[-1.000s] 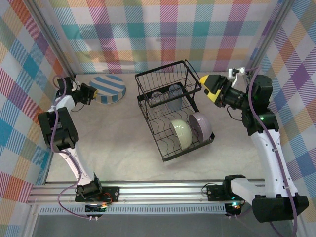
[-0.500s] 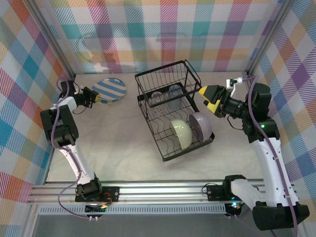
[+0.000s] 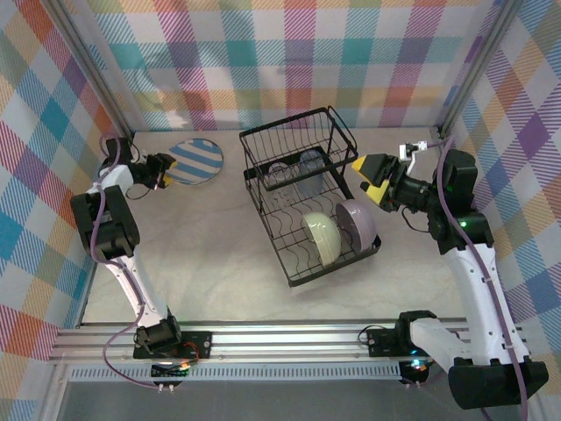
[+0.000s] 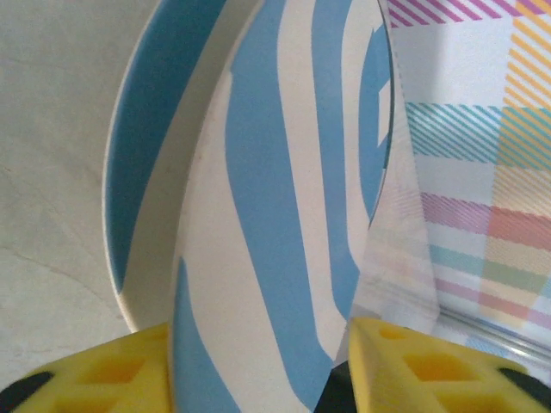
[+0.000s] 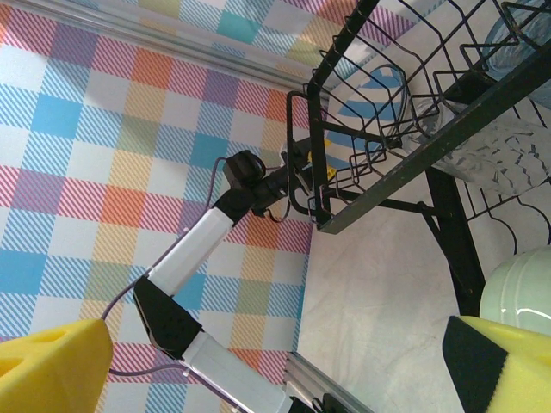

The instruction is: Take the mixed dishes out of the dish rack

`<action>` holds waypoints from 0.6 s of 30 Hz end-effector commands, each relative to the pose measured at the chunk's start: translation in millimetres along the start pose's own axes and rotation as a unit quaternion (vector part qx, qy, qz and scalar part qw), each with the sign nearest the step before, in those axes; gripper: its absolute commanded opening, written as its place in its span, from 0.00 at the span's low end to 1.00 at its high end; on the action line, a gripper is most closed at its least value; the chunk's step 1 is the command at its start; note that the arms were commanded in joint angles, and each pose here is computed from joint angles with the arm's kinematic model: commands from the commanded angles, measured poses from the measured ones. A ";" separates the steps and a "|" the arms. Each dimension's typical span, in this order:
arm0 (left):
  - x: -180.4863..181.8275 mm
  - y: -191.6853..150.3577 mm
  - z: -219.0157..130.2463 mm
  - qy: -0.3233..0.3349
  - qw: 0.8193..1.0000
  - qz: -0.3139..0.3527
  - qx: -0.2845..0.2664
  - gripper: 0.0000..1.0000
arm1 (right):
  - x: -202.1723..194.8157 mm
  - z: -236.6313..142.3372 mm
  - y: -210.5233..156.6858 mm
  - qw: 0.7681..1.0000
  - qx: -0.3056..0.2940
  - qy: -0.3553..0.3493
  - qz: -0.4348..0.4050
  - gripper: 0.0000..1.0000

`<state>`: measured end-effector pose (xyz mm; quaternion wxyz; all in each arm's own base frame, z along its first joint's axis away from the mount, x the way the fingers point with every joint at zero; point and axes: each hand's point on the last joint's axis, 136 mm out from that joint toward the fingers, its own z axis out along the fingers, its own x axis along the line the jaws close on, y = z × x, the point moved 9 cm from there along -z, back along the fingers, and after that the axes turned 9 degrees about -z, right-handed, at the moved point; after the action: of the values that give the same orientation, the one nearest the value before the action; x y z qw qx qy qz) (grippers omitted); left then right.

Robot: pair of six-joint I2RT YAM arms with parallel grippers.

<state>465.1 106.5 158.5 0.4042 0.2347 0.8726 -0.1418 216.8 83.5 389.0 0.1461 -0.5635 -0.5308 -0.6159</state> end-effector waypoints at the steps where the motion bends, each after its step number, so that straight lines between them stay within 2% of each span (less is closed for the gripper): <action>1: -2.1 -6.3 -0.9 0.046 0.999 0.011 0.010 0.63 | 5.9 -0.8 -0.2 1.000 -0.002 0.016 -0.015 0.99; 3: -3.9 -8.2 -0.8 0.065 0.998 0.019 0.010 0.71 | 5.7 -1.0 -1.1 1.000 -0.002 0.016 -0.015 0.99; 8: -7.4 -8.5 0.9 0.086 0.996 0.018 0.008 0.80 | 6.5 -2.2 -2.1 1.000 -0.003 0.016 -0.018 0.99; 18: -19.6 -16.9 13.2 0.130 0.991 0.032 0.007 0.86 | 6.4 -4.9 -5.0 1.000 -0.004 0.008 -0.024 0.99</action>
<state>476.5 82.2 169.8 0.3145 0.2798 0.9011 -0.1042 213.7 83.3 391.1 0.1430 -0.5598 -0.5319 -0.6191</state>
